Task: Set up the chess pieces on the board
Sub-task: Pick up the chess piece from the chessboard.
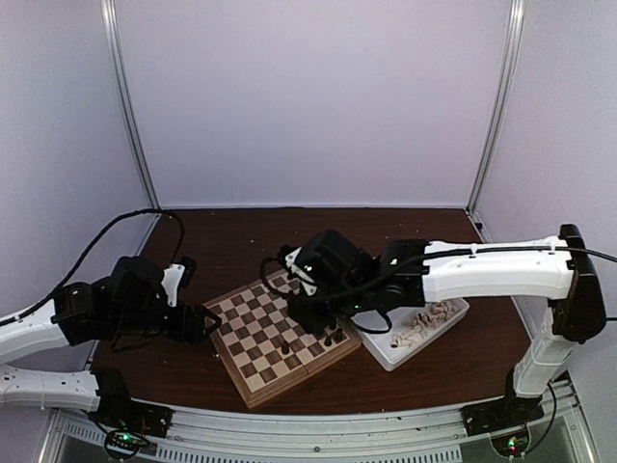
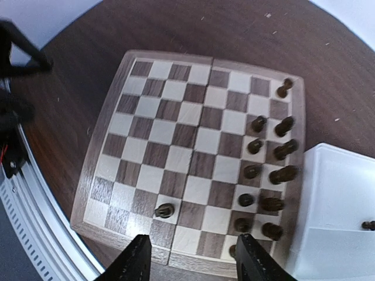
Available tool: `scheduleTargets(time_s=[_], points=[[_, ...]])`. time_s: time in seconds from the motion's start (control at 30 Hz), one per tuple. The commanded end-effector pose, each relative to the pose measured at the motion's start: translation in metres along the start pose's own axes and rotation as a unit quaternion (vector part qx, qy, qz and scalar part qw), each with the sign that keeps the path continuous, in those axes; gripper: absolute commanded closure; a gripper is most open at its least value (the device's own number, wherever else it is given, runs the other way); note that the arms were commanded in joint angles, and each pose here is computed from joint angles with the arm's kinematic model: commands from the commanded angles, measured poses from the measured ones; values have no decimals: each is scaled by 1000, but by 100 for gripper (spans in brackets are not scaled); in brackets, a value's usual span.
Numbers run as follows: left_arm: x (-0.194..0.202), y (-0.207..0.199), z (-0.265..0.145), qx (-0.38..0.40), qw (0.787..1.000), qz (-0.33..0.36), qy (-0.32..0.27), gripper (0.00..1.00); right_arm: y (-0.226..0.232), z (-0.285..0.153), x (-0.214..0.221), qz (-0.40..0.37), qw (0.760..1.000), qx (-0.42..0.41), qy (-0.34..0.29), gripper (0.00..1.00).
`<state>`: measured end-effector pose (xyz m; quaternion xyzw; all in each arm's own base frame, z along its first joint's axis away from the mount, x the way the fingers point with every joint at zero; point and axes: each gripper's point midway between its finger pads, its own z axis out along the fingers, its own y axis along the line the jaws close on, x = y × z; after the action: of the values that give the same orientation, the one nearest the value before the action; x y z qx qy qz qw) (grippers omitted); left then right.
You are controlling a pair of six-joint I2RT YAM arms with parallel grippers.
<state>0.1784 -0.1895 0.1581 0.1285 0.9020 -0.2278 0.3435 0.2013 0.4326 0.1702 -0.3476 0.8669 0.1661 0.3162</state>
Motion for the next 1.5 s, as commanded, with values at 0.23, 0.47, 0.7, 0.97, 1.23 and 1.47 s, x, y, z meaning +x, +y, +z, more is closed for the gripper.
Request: scheduleTargets(time_s=[0.23,0.47,0.7,0.97,1.23,1.47], points=[[7,-68,41,55,992,31,110,23,-152,-65,-11,92,979,141,-118,48],[9,-97,61,46,989,52,132,27,-209,-79,29,109,964,198,-137,48],[11,-115,81,15,984,86,153,35,-231,-82,61,113,951,234,-164,48],[23,-116,105,-25,976,104,188,46,-238,-90,73,109,946,245,-182,47],[33,-114,117,-35,972,105,206,49,-240,-97,80,105,944,249,-189,47],[38,-115,126,-39,969,109,217,59,-239,-97,78,103,945,245,-190,47]])
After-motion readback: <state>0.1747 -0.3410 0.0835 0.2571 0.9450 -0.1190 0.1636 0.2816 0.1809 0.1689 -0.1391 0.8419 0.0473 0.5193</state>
